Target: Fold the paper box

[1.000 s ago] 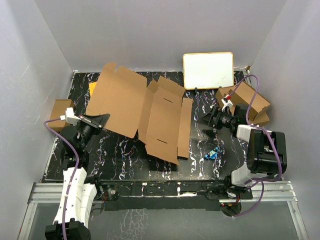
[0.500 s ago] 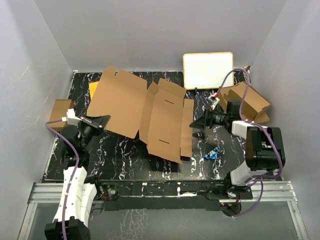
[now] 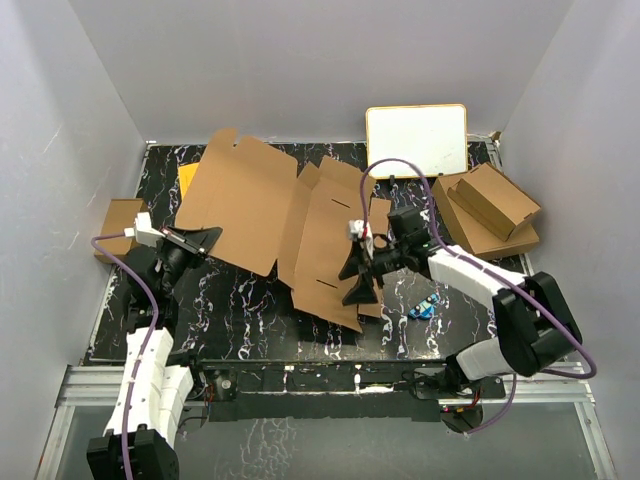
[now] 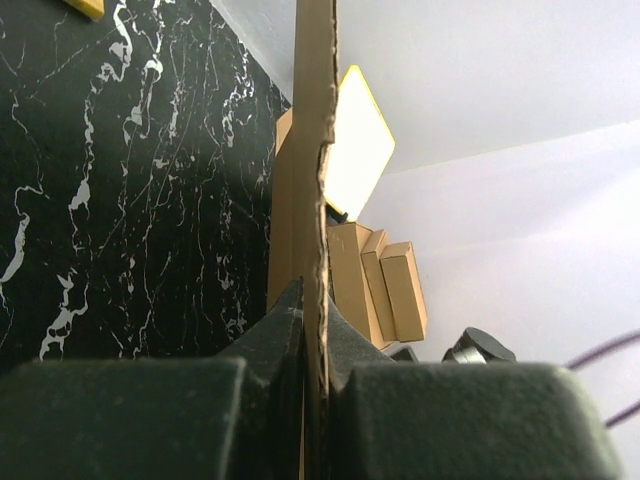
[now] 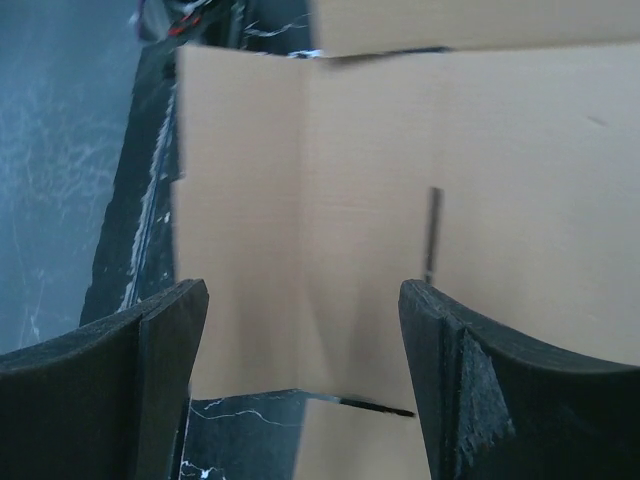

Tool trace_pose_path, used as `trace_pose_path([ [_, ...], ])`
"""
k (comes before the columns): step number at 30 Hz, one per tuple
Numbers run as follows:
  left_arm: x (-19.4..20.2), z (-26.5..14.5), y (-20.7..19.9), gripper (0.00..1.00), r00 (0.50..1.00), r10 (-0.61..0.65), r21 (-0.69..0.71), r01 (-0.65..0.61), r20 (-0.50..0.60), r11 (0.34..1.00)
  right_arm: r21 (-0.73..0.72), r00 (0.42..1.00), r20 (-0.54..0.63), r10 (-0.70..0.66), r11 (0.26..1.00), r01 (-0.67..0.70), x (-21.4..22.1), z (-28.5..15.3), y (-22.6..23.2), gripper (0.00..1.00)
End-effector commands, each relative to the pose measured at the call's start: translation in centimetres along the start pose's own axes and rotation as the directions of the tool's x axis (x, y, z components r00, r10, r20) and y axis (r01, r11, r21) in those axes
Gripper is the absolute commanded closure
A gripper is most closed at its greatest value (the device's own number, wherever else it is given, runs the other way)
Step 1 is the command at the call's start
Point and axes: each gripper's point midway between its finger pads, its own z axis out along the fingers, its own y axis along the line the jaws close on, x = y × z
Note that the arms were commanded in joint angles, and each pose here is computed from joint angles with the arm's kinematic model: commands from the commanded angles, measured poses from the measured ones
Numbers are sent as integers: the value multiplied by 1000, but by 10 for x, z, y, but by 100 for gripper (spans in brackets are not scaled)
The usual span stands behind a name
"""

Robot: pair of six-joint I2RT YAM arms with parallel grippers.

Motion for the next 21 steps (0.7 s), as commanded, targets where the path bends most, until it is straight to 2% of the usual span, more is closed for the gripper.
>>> trace_pose_path([
  [1,-17,-3,-36,100,993,109,76,-111,37,991,-58,951,-37,-308,950,306,-17,10,23,17],
  [5,-16,-3,-33,100,993,117,61,-119,30,991,-100,925,-63,-374,925,367,-13,15,36,18],
  [11,-18,-1,-39,100,982,190,70,-190,14,979,-118,914,-124,-388,920,374,0,33,40,26],
  [17,-12,-2,-58,100,943,333,183,-324,-20,928,-159,924,-106,-366,924,348,-2,36,46,26],
  [21,-9,-4,-71,100,922,386,252,-368,-23,895,-118,948,-62,-313,945,304,-20,16,31,25],
])
